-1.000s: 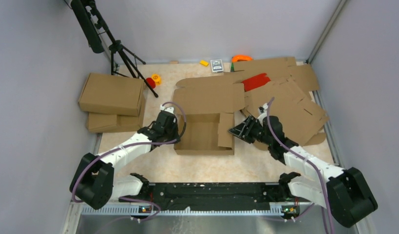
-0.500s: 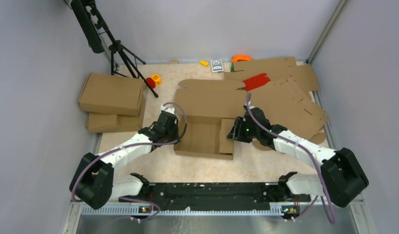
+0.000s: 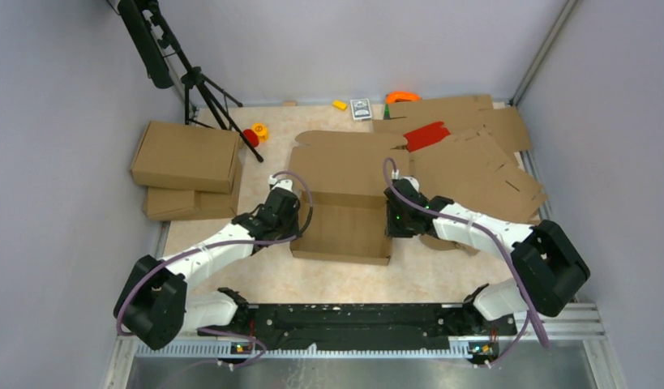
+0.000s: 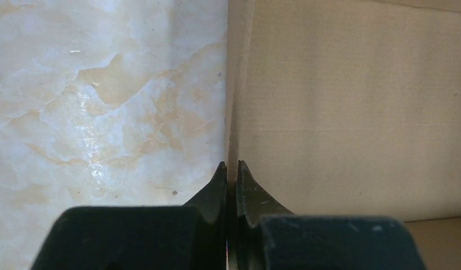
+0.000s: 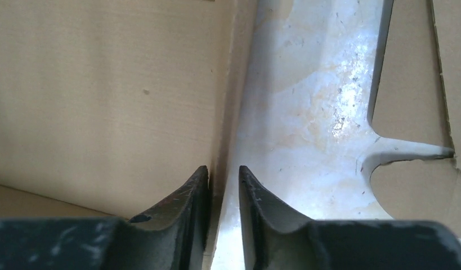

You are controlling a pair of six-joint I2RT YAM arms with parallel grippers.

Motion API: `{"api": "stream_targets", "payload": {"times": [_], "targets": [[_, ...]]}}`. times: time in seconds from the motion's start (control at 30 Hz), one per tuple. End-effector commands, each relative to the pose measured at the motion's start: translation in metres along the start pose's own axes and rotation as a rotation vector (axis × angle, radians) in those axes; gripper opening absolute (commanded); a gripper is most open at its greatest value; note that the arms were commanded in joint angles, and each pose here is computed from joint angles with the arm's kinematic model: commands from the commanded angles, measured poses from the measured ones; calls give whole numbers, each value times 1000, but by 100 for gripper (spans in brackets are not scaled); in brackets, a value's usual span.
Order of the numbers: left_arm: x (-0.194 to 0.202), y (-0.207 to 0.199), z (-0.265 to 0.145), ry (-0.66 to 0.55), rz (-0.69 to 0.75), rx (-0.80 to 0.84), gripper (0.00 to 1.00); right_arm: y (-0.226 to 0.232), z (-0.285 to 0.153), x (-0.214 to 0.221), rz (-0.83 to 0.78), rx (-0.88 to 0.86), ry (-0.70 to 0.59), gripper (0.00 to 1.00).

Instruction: Fold the paper box

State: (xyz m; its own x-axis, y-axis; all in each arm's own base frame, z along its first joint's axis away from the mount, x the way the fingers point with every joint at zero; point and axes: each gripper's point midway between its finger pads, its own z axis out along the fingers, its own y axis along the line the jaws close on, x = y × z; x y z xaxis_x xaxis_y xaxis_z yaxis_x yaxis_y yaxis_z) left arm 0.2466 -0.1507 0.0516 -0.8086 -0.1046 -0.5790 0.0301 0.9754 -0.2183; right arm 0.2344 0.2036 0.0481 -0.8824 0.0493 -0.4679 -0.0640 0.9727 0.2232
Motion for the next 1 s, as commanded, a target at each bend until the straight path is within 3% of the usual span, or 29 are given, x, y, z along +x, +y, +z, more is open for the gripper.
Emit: {"api": "stream_targets", "payload": {"times": [0.0, 0.1, 0.2, 0.27, 0.3, 0.33, 0.47, 0.53, 0.7, 0.87, 0.97], "targets": [[-14, 2, -7, -73, -36, -14, 0, -16, -3, -11, -50, 121, -29, 18], [-16, 2, -9, -87, -42, -12, 0, -16, -3, -13, -57, 134, -42, 2], [-16, -1, -9, -92, -44, 2, 0, -18, -2, -16, -68, 158, -53, 0], [-15, 0, -8, -91, -46, -9, 0, -18, 0, -17, -89, 179, -51, 10], [-15, 2, -7, -89, -49, -18, 0, -18, 1, -18, -100, 192, -51, 30], [-14, 3, -7, -87, -48, -25, 0, -18, 2, -19, -107, 205, -53, 35], [-13, 5, -5, -81, -58, -39, 0, -17, 10, -21, -124, 243, -54, 39], [-12, 5, -6, -81, -64, -43, 0, -17, 14, -21, -131, 261, -50, 34], [-10, 5, -6, -84, -73, -40, 0, -10, 24, -22, -140, 255, -45, 33], [-7, 7, -4, -76, -75, -52, 0, -16, 27, -26, -172, 340, -63, 0], [-7, 8, -3, -80, -74, -58, 0, -25, 24, -28, -198, 430, -79, 0]]}}
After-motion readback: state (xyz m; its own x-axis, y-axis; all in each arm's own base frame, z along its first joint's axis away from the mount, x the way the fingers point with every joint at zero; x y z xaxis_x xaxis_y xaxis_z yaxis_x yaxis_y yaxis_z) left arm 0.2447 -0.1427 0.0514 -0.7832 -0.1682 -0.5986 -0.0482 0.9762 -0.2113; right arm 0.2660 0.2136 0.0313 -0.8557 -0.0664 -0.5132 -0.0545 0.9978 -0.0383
